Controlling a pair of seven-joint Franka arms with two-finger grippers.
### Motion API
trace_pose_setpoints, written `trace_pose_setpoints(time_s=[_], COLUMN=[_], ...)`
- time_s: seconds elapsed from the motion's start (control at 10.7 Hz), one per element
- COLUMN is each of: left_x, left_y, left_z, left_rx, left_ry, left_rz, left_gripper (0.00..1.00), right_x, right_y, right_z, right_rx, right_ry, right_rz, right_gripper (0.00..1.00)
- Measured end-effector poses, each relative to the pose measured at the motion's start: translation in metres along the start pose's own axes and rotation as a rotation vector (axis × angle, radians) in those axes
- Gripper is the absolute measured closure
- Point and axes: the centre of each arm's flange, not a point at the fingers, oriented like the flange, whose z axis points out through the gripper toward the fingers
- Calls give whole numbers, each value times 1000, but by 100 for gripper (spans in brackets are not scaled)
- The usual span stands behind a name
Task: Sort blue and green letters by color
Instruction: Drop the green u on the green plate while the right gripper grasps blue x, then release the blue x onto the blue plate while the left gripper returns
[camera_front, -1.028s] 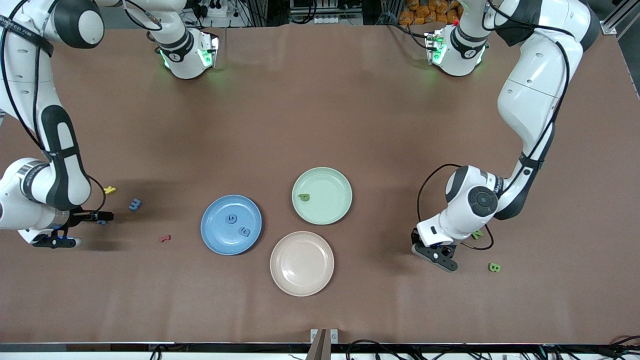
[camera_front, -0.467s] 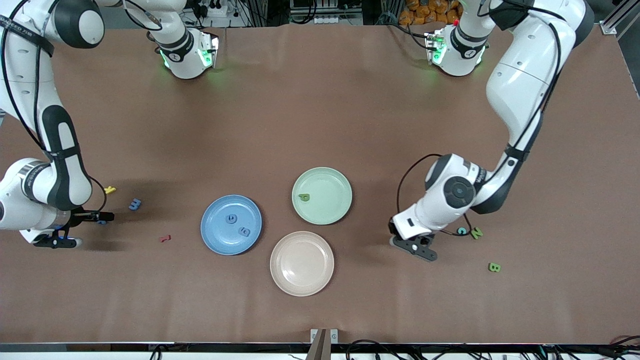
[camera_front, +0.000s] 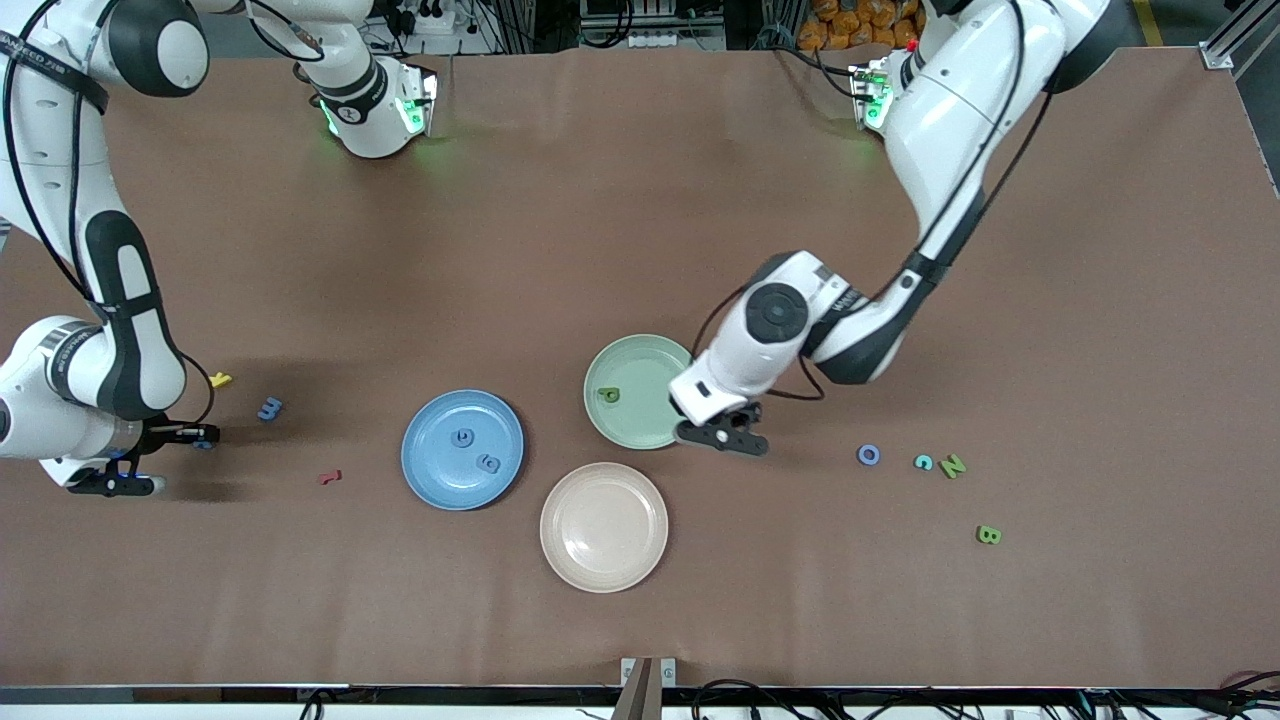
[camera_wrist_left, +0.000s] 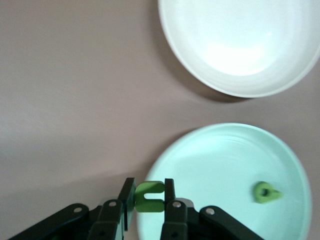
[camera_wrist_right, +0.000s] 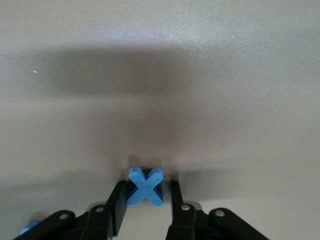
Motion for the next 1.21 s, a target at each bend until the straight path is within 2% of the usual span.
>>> trace_pose_setpoints(time_s=[0.09,0.28,0.37,0.56,0.75,0.84,0.93,1.03,1.21], left_x=[-12,-36,-44,-44,-31,-21,-7,10,33], left_y=[24,64,77,80,66,55,36,5,-64], left_z=[1,6,9,8,3,-2,-12,-30,-64], left_rx=[-5,-7,-8,-6,-3,2,19,48,122], left_ry=[-5,-16,-20,-15,1,11,16,13,-33], left_rz=[-43,-118,-141,-164,-190,-207,-197,-149,-29], left_gripper=[73,73,69,45,18,4,0,0,0], right_x=[0,0,0,3,14,20,26,32,38], right_y=[-1,-1,-1,-6,-32,-51,-74,-103,-165], right_z=[-1,-1,-1,-3,-16,-30,-48,-64,-75], right_rx=[0,0,0,-2,-6,-6,-5,-8,-19], right_ry=[3,3,3,12,23,11,-1,-8,-8], right_rz=[-11,-36,-40,-55,-94,-113,-114,-109,-89], right_gripper=[66,67,67,67,67,67,67,67,67])
